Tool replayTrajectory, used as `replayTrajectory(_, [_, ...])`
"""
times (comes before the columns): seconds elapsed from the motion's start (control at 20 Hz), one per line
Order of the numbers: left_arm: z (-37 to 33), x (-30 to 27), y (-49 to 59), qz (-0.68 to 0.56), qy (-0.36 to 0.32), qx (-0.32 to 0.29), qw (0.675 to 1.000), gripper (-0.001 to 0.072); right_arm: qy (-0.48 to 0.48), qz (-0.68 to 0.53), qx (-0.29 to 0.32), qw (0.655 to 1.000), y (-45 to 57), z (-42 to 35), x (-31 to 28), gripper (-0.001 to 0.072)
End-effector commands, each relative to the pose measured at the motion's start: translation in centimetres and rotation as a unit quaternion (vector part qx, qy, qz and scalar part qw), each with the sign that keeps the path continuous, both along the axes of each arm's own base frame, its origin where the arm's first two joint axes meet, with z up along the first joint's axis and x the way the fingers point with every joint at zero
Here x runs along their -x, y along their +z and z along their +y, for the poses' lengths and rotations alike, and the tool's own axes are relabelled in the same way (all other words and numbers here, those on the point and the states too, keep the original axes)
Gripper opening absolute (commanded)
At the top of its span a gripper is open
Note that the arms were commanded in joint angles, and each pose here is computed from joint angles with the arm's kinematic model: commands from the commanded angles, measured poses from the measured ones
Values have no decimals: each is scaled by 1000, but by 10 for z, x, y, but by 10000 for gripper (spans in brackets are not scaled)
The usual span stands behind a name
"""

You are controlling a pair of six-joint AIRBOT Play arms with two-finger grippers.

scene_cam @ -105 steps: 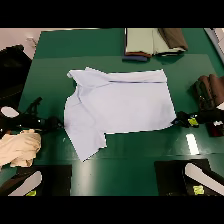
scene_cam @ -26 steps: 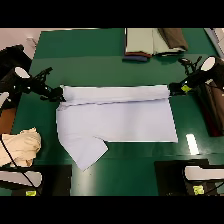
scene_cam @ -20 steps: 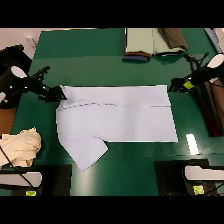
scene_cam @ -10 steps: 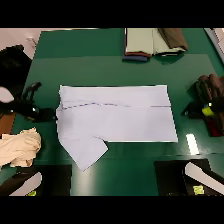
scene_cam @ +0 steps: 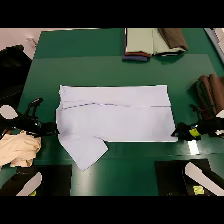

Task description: Fold the shirts.

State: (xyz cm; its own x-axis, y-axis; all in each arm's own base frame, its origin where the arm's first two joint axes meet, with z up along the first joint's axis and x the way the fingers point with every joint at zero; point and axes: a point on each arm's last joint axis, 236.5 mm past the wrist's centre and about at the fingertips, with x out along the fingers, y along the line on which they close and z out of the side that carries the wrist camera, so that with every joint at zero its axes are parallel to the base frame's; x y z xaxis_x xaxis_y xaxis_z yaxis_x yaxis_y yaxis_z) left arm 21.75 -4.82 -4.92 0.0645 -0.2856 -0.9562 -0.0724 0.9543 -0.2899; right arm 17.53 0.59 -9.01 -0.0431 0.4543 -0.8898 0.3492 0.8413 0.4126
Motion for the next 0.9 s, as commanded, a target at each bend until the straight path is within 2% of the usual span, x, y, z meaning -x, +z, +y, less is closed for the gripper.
replayTrajectory(0.0, [-2, 12, -2, 21, -4, 4, 1000, 491, 38, -14, 13, 999, 1, 7, -7, 50])
replayTrajectory(0.05, [-4, 17, -5, 30, -4, 9, 999, 491, 48, -22, 16, 998, 5, 9, -12, 18])
replayTrajectory(0.3, [-38, 41, -29, 63, 21, 75, 995, 490, 88, -52, 28, 994, 18, 18, -32, 18])
replayTrajectory(0.65, [-73, 76, -53, 97, -14, 79, 992, 488, 105, -59, 30, 992, 19, 24, -34, 18])
replayTrajectory(0.7, [-75, 76, -50, 98, -14, 82, 992, 388, 106, -58, 29, 992, 19, 24, -34, 18])
replayTrajectory(0.75, [-75, 74, -48, 95, -21, 83, 992, 218, 106, -58, 29, 992, 20, 25, -34, 18])
replayTrajectory(0.85, [-76, 67, -37, 83, -40, 85, 992, 30, 110, -54, 27, 992, 23, 25, -32, 17])
